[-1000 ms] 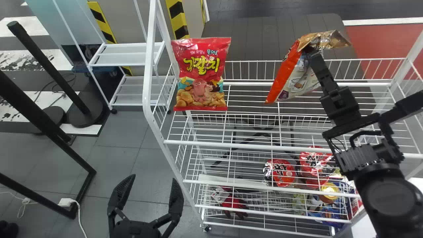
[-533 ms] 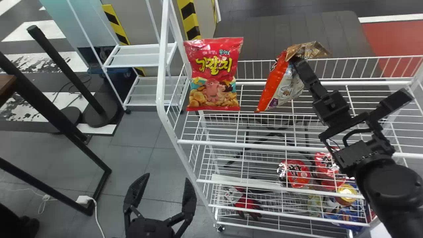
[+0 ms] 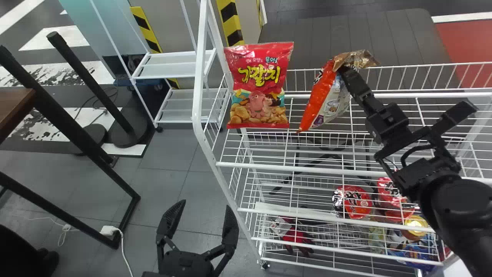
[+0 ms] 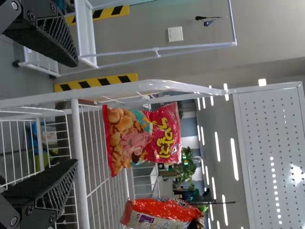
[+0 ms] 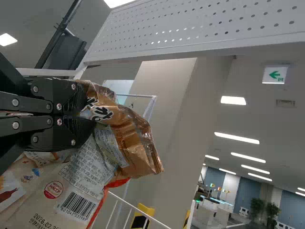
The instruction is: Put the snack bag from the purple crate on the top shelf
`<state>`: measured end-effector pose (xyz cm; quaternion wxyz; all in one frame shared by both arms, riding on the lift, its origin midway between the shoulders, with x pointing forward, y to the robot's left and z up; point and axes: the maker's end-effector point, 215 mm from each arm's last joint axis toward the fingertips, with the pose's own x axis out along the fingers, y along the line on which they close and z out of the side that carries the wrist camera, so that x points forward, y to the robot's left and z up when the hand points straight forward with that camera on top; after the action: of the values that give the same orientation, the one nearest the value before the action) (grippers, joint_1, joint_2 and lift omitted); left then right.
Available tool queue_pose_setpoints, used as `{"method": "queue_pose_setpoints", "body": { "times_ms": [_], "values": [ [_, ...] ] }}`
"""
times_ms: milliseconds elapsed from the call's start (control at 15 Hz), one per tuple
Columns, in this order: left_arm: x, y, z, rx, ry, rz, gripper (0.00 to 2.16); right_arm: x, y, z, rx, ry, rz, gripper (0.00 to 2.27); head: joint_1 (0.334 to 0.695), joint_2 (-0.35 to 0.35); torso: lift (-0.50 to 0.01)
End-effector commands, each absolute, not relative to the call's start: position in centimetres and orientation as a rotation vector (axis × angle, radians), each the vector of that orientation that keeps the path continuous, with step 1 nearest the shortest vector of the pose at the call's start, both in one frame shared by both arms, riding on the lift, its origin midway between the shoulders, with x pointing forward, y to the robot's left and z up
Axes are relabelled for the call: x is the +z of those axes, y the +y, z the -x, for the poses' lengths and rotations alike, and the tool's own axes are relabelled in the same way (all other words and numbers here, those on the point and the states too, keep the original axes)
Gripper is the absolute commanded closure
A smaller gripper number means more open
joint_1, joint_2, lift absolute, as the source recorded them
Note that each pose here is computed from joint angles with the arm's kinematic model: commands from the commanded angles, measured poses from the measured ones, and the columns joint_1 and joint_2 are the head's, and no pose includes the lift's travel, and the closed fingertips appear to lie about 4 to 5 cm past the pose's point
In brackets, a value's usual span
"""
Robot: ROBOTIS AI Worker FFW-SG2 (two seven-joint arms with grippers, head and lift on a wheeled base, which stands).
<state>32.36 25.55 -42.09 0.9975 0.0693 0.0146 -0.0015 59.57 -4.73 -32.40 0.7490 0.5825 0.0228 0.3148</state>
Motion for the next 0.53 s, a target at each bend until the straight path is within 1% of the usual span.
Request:
{"method": "queue_pose_setpoints", "body": {
  "times_ms": [0,467],
  "values": [
    [-42.1,25.4,-32.5,-0.006,0.028,-0.139,0.10,-32.6,-4.6,-59.9,0.685,0.051,-1.278,2.04,0.695,0.250,0.000],
    [-42.2,25.1,-32.5,-0.014,0.029,-0.139,0.10,-34.7,-5.0,-61.3,0.656,0.094,-1.287,2.04,0.695,0.236,0.000]
  ]
}}
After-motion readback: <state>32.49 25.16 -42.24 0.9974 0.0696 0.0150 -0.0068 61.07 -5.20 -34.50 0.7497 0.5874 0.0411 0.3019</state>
